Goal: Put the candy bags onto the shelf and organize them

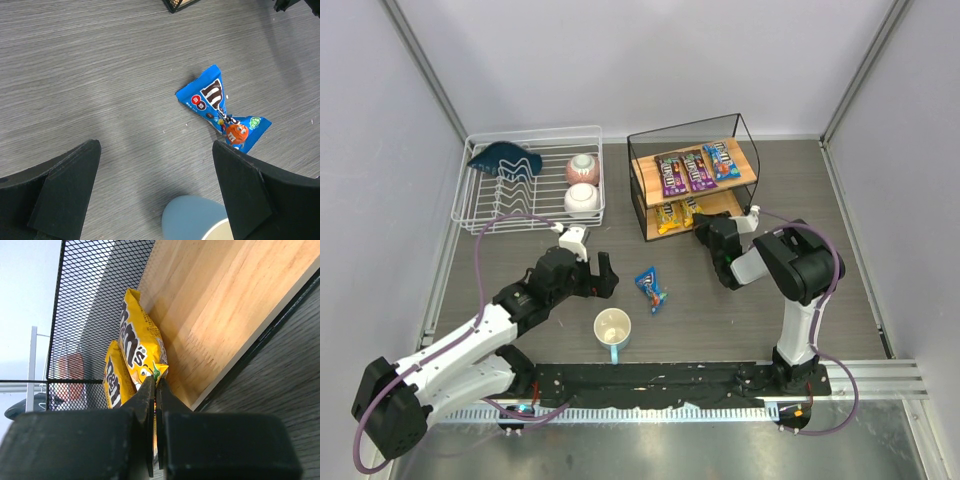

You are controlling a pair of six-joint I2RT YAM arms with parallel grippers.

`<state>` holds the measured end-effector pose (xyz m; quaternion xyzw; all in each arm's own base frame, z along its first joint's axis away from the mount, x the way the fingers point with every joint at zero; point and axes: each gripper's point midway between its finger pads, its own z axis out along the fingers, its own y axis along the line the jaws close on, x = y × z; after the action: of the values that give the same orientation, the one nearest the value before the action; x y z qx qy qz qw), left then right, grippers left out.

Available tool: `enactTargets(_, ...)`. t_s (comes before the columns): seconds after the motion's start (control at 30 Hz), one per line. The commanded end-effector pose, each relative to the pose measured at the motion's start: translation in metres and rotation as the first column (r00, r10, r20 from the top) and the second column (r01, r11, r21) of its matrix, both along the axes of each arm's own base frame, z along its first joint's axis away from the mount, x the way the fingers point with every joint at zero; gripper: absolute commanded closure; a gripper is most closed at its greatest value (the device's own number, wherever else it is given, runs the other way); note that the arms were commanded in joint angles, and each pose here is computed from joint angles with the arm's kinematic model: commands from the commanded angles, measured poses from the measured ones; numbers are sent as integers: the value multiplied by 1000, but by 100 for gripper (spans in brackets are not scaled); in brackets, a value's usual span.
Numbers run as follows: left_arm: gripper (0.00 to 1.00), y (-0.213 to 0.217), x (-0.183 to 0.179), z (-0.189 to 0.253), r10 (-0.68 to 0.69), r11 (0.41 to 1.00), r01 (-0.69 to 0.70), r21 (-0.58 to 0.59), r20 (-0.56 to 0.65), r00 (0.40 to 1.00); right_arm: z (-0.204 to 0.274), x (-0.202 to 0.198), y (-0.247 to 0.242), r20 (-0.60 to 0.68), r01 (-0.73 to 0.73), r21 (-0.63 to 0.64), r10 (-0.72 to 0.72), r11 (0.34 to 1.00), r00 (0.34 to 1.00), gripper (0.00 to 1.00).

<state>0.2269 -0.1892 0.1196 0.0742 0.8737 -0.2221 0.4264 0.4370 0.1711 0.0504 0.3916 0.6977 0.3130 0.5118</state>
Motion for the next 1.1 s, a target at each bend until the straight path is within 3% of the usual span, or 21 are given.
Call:
enactTargets(0.0, 0, -2, 6, 9, 0, 1000, 0, -8, 38, 999, 15, 11, 1, 49, 23, 32, -24, 999, 999, 99)
enactTargets(0.6, 0, -2, 5, 10, 0, 1000, 1, -12, 39, 999, 12, 6, 4, 41, 55, 45, -57, 997, 998, 98)
enactTargets(0.73, 0, -2, 5, 10, 1, 1000, -1, -13, 41, 999, 11, 7, 6, 39, 51, 46, -53, 998, 998, 92)
enactTargets(0.87, 0, -2, 5, 9, 2, 1000, -1, -12, 38, 999, 12, 6, 6, 41, 55, 45, -57, 997, 998, 78)
enactTargets(0.97, 0, -2, 5, 9, 1, 1000, -1, -11, 39, 999, 14, 5, 3, 41, 63, 40, -65, 997, 997, 62)
enactTargets(1.0, 0, -1, 5, 9, 3, 1000, -2, -11, 39, 999, 16, 3, 3, 44, 62, 37, -64, 997, 997, 47)
enactTargets(1.07, 0, -2, 5, 9, 0, 1000, 1, -12, 39, 999, 18, 1, 0, 47, 68, 29, -69, 997, 997, 41)
